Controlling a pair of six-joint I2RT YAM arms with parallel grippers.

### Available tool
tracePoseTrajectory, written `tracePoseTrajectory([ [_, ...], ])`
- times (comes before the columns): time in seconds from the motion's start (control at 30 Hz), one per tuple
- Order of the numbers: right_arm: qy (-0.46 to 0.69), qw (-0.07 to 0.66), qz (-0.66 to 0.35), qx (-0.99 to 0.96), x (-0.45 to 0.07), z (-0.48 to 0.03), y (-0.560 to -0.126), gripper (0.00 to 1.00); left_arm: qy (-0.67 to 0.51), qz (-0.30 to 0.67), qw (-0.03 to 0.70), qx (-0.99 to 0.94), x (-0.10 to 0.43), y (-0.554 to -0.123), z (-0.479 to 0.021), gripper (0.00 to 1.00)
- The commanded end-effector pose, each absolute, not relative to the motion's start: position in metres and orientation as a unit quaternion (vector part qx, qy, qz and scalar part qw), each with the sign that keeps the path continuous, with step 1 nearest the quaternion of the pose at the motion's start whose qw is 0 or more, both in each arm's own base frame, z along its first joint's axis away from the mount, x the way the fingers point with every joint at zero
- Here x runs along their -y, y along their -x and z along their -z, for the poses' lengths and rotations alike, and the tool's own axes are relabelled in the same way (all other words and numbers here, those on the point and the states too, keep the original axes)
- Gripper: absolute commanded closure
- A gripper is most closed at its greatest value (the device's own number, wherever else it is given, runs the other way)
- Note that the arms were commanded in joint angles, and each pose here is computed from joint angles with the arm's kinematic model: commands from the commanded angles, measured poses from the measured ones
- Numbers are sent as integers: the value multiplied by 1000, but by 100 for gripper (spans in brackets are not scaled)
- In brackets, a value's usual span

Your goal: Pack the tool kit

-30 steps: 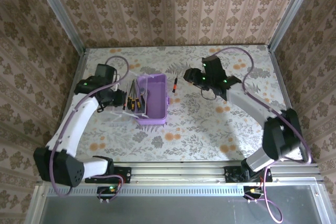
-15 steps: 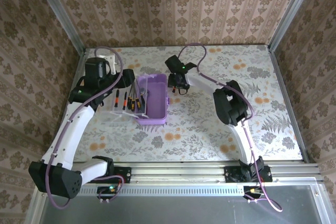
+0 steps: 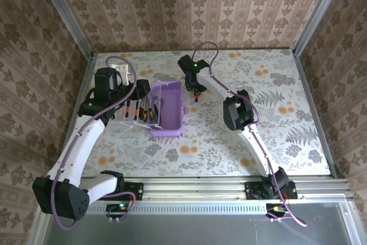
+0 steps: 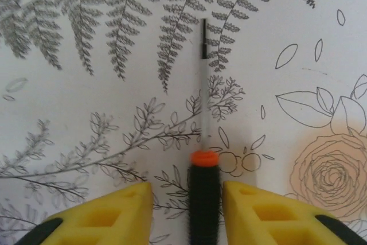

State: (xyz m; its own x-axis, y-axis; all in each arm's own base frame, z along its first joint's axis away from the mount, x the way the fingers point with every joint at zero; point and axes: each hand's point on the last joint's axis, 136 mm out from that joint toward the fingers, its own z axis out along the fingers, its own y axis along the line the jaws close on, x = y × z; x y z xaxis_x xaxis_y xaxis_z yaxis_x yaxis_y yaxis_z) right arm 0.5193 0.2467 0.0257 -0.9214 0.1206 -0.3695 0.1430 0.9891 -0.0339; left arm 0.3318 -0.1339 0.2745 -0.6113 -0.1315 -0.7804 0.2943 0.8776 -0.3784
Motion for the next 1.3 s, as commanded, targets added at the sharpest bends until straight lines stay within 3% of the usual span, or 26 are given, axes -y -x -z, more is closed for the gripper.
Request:
tracePoseTrajectory([
  [0.0, -60, 150, 48, -986, -234, -20, -503, 73, -51, 257, 454, -852, 135, -330, -286, 31],
  [0.13, -60, 162, 38, -984, -232, -27, -500, 91, -52, 256, 452, -853, 136, -330, -285, 31],
  [0.23, -67, 181, 45, -980, -220, -42, -499, 95, -53, 259, 448, -854, 137, -330, -282, 30],
  [0.43, -83, 234, 8, -969, -203, -90, -491, 97, -51, 264, 424, -865, 141, -332, -270, 31],
  [0.6, -97, 267, -73, -956, -208, -124, -472, 97, -92, 340, 364, -862, 175, -330, -257, 31],
  [0.8, -104, 277, -280, -913, -258, -170, -444, 97, -159, 418, 271, -852, 230, -309, -239, 34],
  [1.07, -99, 309, -386, -864, -299, -232, -415, 98, -158, 510, 222, -816, 262, -300, -240, 34],
  [1.17, -96, 314, -401, -855, -313, -240, -409, 98, -156, 514, 218, -815, 267, -298, -236, 41],
  [1.27, -100, 313, -422, -845, -321, -245, -408, 98, -164, 504, 203, -823, 272, -294, -228, 43],
])
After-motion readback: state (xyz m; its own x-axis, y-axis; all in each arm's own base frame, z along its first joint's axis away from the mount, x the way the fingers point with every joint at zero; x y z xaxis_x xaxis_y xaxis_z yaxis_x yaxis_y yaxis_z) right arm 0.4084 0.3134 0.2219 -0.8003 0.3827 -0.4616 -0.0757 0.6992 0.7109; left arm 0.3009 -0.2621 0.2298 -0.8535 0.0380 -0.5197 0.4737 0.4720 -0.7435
